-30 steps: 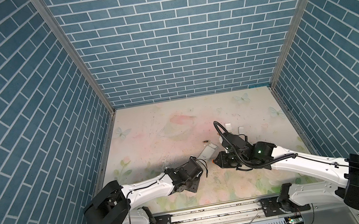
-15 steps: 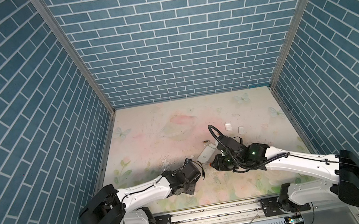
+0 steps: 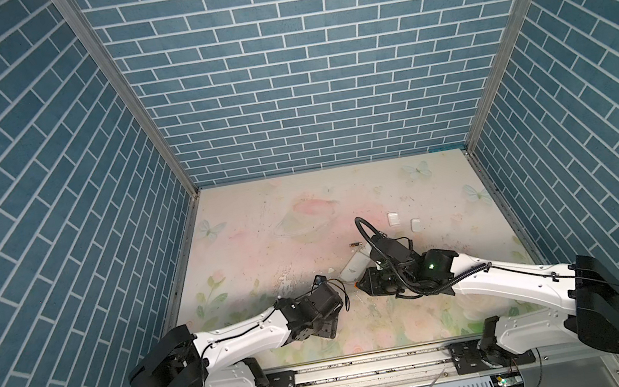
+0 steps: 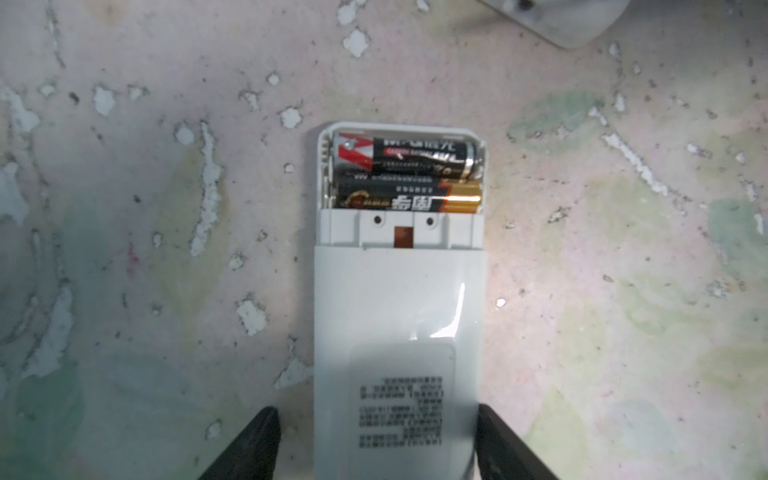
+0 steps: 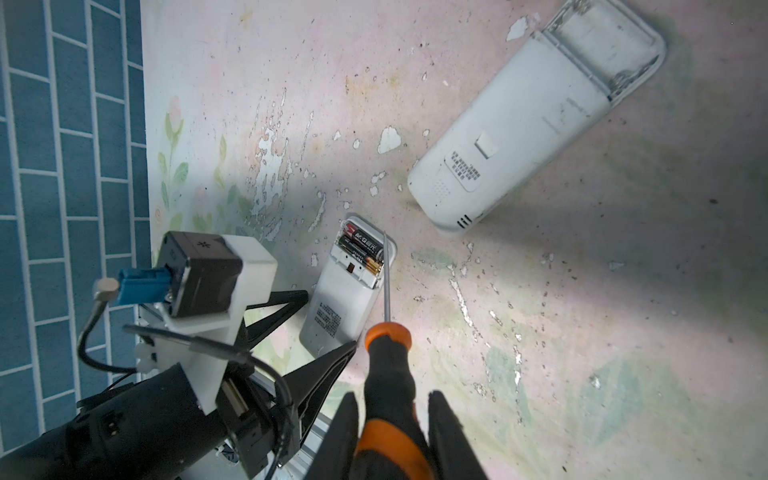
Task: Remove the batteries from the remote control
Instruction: 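Bring the screwdriver tip with the right gripper over the battery compartment, then insert the screwdriver tip beside the upper battery's end with the right gripper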
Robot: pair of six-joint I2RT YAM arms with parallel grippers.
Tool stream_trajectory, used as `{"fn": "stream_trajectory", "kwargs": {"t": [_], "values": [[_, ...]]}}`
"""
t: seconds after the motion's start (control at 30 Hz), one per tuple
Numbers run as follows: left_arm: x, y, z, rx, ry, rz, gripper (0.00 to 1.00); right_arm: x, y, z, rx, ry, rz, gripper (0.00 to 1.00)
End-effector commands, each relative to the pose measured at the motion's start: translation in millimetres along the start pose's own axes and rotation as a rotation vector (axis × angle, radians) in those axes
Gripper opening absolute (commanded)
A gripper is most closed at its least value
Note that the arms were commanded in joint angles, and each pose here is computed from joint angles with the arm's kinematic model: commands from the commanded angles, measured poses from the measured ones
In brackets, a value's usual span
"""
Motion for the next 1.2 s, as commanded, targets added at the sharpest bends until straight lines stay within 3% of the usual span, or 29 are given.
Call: {"fn": "stream_trajectory", "kwargs": {"t": [0.0,0.67,1.17], "values": [[8.3,34.4,-40.2,-0.018,0.172,0.146,0.75,2.8,4.2,-0.5,0.03,0.003,0.009,0.0],[9.8,33.9,-42.1,-0.037,0.15,0.118,0.58,6.8,10.6,-18.9,0.053,0.05,0.024,0.0],[8.7,34.3,-42.9,-0.038,0.141,0.106,0.53,22.9,17.8,-15.8,0.045,0.051,0.034,0.0]]}}
Point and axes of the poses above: each gripper's point midway between its finger pads, its own x axis out along the fingers, its own y axis along the line the jaws close on, z = x × y, the point moved 6 cm from there along -x, back along the fingers, and after that the axes turned 6 degrees about -x, right-handed, at the moved point
